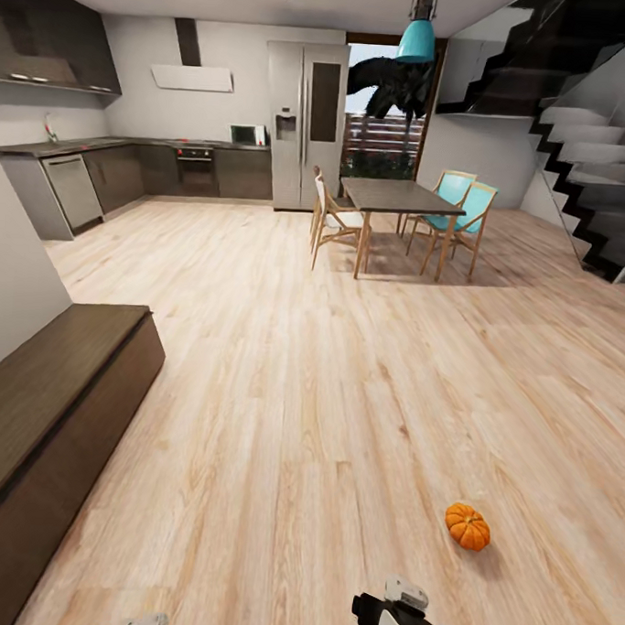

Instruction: Place each of the two pumpkins and all three candles from the living room inside a cabinet in the living room (use any cabinet), then make sure every cabinet is closed, and position the cauldron so it is next to a table in the living room.

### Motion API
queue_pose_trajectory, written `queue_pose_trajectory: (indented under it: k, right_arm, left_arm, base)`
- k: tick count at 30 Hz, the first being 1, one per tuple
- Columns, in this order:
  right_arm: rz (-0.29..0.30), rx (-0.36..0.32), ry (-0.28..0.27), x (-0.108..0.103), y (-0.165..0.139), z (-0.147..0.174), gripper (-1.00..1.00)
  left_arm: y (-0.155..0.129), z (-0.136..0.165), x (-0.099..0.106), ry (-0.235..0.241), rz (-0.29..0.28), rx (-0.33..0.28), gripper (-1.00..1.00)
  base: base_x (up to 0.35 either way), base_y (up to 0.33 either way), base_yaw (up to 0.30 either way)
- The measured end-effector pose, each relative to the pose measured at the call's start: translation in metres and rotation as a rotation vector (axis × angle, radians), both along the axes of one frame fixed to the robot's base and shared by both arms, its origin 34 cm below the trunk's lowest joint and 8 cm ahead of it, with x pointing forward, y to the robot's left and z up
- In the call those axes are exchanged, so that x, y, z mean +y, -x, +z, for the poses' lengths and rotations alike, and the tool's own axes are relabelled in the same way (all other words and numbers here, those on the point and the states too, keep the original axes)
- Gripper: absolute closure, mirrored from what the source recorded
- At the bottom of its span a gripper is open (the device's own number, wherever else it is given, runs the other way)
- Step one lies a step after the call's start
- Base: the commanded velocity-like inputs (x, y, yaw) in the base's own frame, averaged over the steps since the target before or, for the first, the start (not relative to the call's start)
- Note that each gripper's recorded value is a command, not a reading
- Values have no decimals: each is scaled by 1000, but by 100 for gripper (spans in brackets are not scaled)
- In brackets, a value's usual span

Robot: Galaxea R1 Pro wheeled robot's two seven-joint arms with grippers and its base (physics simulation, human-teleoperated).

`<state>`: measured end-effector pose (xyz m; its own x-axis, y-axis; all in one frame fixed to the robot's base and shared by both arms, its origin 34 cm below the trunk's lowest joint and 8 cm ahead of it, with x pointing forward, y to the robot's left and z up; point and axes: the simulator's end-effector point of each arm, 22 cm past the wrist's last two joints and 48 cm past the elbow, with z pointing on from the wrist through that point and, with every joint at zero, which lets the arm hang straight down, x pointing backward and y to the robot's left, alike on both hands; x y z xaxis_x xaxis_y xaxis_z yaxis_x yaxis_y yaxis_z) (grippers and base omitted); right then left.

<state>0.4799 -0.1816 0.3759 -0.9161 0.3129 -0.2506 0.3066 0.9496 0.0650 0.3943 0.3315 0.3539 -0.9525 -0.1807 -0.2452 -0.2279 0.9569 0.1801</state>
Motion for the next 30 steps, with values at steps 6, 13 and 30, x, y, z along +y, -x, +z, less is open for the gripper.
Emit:
queue_pose_trajectory:
  k: [6,13,30]
  right_arm:
    - [-4,2,10,-4,15,-6,-100]
    - [-6,4,12,-6,17,-7,-100]
    - [-21,-47,25,-7,7,-3,-100]
  left_arm:
    - [1,0,3,-4,-1,2,-100]
    - [1,0,3,-4,-1,2,-100]
    - [1,0,3,-4,-1,2,-100]
  base:
    - [324,83,-22]
    - [327,24,-1]
    - [332,0,0]
